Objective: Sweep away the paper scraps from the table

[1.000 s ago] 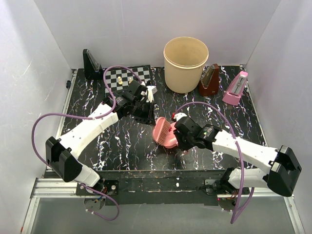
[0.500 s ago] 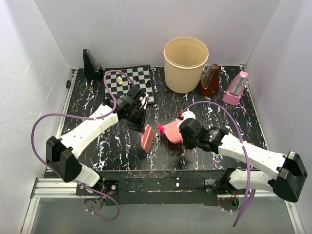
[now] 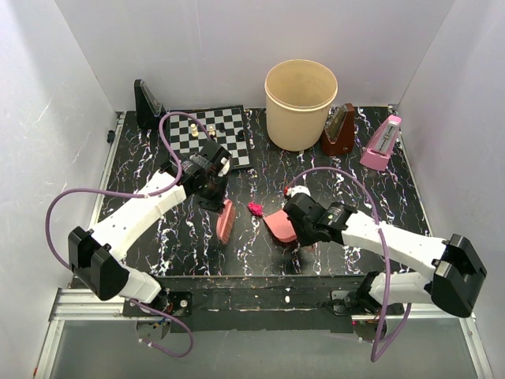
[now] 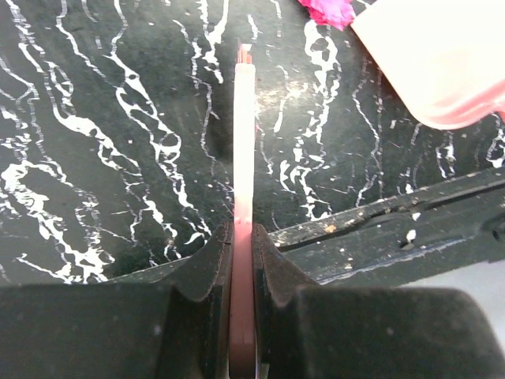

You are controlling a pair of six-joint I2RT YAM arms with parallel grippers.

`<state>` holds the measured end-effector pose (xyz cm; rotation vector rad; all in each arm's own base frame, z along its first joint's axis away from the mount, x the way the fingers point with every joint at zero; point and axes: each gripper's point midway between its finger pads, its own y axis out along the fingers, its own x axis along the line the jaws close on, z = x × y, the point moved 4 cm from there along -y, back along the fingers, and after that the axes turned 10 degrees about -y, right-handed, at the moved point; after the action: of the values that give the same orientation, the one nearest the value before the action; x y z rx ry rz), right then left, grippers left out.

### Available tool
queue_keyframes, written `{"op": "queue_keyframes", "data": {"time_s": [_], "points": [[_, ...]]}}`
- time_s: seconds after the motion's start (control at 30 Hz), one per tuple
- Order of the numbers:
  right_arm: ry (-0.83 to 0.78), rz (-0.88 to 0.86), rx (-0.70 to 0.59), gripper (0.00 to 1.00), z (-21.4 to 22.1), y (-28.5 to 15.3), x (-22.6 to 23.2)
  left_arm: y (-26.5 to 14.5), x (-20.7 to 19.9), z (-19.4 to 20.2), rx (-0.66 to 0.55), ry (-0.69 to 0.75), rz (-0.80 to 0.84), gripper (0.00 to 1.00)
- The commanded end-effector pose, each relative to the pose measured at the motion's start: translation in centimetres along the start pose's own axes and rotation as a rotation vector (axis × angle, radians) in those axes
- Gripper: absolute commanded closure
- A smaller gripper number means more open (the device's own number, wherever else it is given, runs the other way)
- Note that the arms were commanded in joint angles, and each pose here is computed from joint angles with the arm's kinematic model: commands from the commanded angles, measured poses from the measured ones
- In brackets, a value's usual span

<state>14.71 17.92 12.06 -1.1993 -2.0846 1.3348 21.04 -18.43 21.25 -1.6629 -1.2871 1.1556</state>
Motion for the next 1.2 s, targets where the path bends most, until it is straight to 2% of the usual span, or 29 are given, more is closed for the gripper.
{"op": "queue_keyframes", "data": {"time_s": [0.0, 0.17, 0.3, 0.37, 0.63, 0.77, 0.87, 1.0, 1.17], "points": [[-0.067, -0.028, 0.033, 0.99, -1.0, -1.0, 0.9, -2.0, 1.5, -1.8, -0.143, 0.010, -0.089, 1.00], [-0.141, -0.033, 0.072, 0.99, -1.4, -1.1, 2.0, -0.1, 1.6, -4.8, -0.257, 0.037, -0.164, 1.00], [-0.166, -0.116, 0.048, 0.99, -2.2, -0.6, 3.5, 2.5, 0.4, -7.5, -0.331, 0.144, -0.145, 1.00], [-0.168, -0.150, 0.025, 0.99, -2.6, -0.3, 4.1, 3.7, 0.0, -8.3, -0.323, 0.187, -0.156, 1.00], [-0.180, -0.206, 0.010, 0.99, -3.6, 0.9, 5.4, 8.2, -2.5, -9.6, -0.215, 0.311, -0.199, 1.00], [-0.195, -0.199, 0.003, 0.99, -3.7, 1.1, 5.3, 9.1, -6.4, -7.5, -0.081, 0.401, 0.025, 1.00], [-0.198, -0.192, -0.007, 0.99, -3.9, 1.4, 4.8, 8.6, -8.3, -5.7, 0.045, 0.394, 0.179, 1.00], [-0.195, -0.179, -0.034, 0.99, -3.9, 1.6, 4.4, 7.1, -8.6, -4.3, 0.134, 0.356, 0.219, 1.00], [-0.197, -0.170, -0.055, 0.99, -3.6, 1.7, 4.0, 3.8, -7.9, -4.2, 0.082, 0.339, 0.196, 1.00]]}}
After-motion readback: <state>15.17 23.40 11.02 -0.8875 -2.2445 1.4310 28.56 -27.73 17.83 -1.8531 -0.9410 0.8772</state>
